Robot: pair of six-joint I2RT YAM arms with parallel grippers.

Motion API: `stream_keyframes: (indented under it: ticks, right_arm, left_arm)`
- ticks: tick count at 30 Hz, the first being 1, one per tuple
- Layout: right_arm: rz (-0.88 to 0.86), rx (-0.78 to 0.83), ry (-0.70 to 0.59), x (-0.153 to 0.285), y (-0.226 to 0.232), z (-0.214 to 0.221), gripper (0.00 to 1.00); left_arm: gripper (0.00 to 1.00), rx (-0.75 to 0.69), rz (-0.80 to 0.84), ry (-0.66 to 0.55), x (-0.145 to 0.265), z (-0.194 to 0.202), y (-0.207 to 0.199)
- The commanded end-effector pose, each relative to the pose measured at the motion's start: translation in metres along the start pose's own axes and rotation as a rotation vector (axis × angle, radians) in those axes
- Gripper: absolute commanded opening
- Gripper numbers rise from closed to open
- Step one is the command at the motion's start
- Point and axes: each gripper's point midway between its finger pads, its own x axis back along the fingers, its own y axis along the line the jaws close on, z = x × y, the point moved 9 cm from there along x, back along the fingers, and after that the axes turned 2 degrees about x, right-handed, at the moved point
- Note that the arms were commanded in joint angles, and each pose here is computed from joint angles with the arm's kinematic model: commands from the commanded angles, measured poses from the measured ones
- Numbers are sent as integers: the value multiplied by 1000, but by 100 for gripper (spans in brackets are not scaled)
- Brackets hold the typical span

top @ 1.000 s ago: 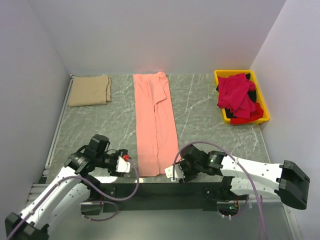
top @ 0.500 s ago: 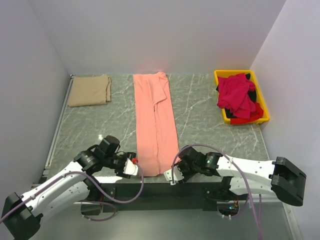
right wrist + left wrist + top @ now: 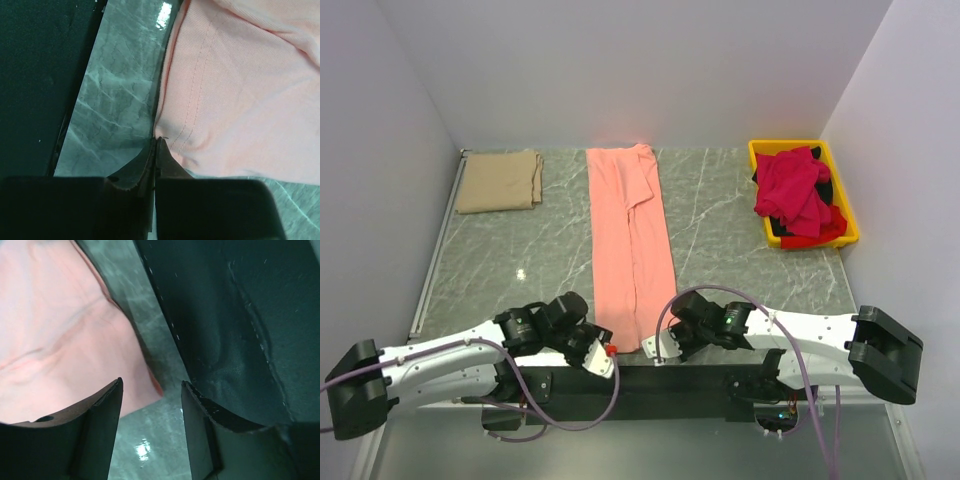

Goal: Fold and stack the t-shirts
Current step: Fold the tshirt

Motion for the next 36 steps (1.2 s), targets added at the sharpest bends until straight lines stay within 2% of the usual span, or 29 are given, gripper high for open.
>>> stream_keyframes:
  ticks: [1, 8, 9, 10, 12, 15, 16, 18, 27, 31, 36]
  right_arm:
    - [-5, -46, 0, 1, 2, -2, 0]
    - [-3, -49, -6, 3, 2, -3, 0]
    - [-6, -48, -3, 3, 3, -2, 0]
    - [-7, -49, -5, 3, 3, -3, 0]
    - [-13, -61, -4, 4, 2, -3, 0]
    - [-3, -74, -18, 8, -1, -7, 0]
    - [5, -79, -27, 10, -3, -9, 0]
    - [20, -105, -49, 17, -6, -14, 0]
    - [28, -203, -171, 54, -9, -45, 0]
    - [87, -207, -156, 63, -24, -45, 0]
    - [162, -204, -120, 73, -45, -27, 0]
  left_arm:
    - [55, -4, -73, 57, -12, 7, 4]
    - [53, 30, -117, 168, -30, 22, 9]
    - [49, 19, -113, 180, -31, 24, 8]
    - [40, 20, -95, 194, -32, 26, 6]
    - [33, 11, -62, 214, -31, 31, 1]
    - [15, 0, -15, 219, -26, 32, -6]
    - [6, -11, -20, 193, -22, 28, -6]
    - [1, -17, -26, 174, -17, 24, -7]
    - [1, -23, -14, -15, 14, -22, -3]
    - [1, 31, -68, -26, 24, -29, 4]
    - [1, 102, -172, 2, 45, -17, 29]
